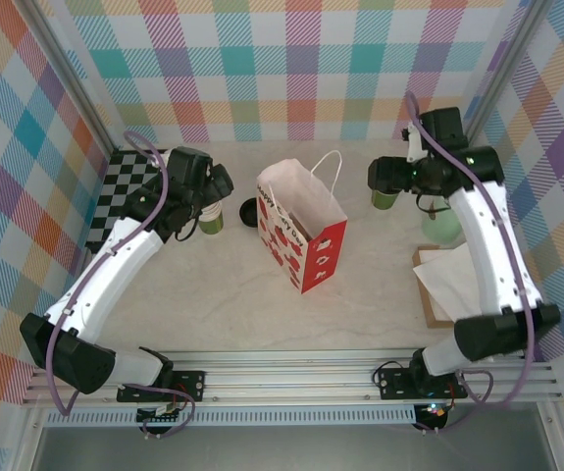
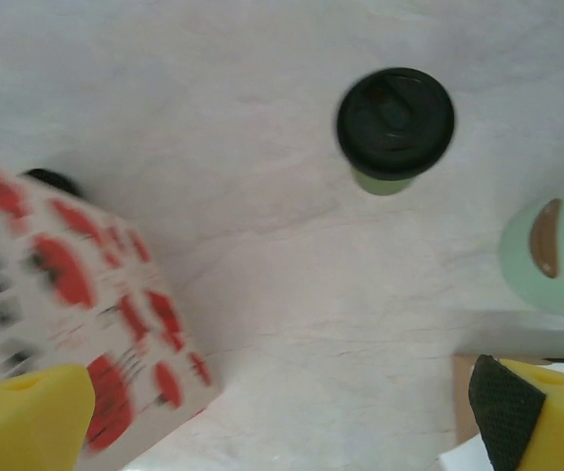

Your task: Pack the takeout coffee

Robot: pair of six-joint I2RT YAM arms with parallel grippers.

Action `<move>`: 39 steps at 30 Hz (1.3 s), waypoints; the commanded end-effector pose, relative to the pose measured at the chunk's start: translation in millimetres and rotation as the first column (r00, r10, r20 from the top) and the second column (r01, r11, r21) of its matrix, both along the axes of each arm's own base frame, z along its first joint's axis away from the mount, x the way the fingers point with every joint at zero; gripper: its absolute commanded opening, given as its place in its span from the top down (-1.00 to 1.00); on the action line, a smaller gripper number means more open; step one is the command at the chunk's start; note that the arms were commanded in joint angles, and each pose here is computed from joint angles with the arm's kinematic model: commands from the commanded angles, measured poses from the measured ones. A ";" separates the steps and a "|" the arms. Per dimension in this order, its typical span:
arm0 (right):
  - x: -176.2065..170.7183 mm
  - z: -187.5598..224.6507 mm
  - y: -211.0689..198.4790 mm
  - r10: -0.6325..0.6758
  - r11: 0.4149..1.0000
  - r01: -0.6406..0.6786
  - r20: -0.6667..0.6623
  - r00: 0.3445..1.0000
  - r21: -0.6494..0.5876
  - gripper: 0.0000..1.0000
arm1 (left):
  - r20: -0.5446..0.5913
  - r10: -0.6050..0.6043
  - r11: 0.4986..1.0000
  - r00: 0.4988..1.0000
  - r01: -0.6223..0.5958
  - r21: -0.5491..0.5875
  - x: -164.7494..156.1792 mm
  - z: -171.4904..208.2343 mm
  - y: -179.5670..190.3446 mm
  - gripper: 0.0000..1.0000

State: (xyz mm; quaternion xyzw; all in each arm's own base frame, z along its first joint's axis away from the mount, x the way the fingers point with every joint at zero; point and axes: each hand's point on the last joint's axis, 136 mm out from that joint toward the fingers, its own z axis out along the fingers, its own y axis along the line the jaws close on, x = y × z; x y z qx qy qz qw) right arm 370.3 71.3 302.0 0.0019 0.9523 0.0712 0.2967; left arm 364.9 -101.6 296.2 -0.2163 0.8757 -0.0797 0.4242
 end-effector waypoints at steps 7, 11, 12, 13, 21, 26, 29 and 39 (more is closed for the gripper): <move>87.2 -86.3 -31.1 0.002 0.989 -0.021 -0.124 0.992 -0.148 -1.00 | 0.021 0.101 0.993 0.995 -0.102 0.052 -7.7 -1.1 29.0 -1.00; 108.9 -110.8 -24.0 0.064 0.987 -0.082 -0.130 0.989 -0.139 -1.00 | 0.018 0.121 0.990 0.992 -0.122 0.071 -7.8 -3.6 34.9 -1.00; 112.9 -116.7 -23.1 0.072 0.986 -0.092 -0.138 0.988 -0.139 -1.00 | 0.014 0.123 0.989 0.992 -0.123 0.076 -7.4 -4.6 35.5 -1.00; 116.7 -120.3 -23.5 0.074 0.985 -0.095 -0.142 0.987 -0.146 -1.00 | 0.011 0.122 0.989 0.992 -0.123 0.079 -7.3 -5.1 35.6 -1.00; 144.1 -141.7 -40.4 0.040 0.971 -0.074 -0.152 0.988 -0.225 -1.00 | -0.003 0.146 0.983 0.989 -0.145 0.113 -10.7 -9.0 43.1 -1.00; 152.6 -152.4 -41.4 0.042 0.973 -0.081 -0.178 0.983 -0.217 -1.00 | -0.001 0.154 0.981 0.988 -0.153 0.122 -12.9 -9.7 46.1 -1.00; 153.5 -160.1 -41.4 0.044 0.975 -0.086 -0.201 0.978 -0.204 -1.00 | 0.000 0.156 0.980 0.988 -0.155 0.125 -13.8 -9.6 47.2 -1.00; 154.6 -174.0 -41.7 0.077 0.969 -0.129 -0.238 0.968 -0.212 -1.00 | -0.001 0.163 0.978 0.987 -0.162 0.134 -13.7 -9.6 49.1 -1.00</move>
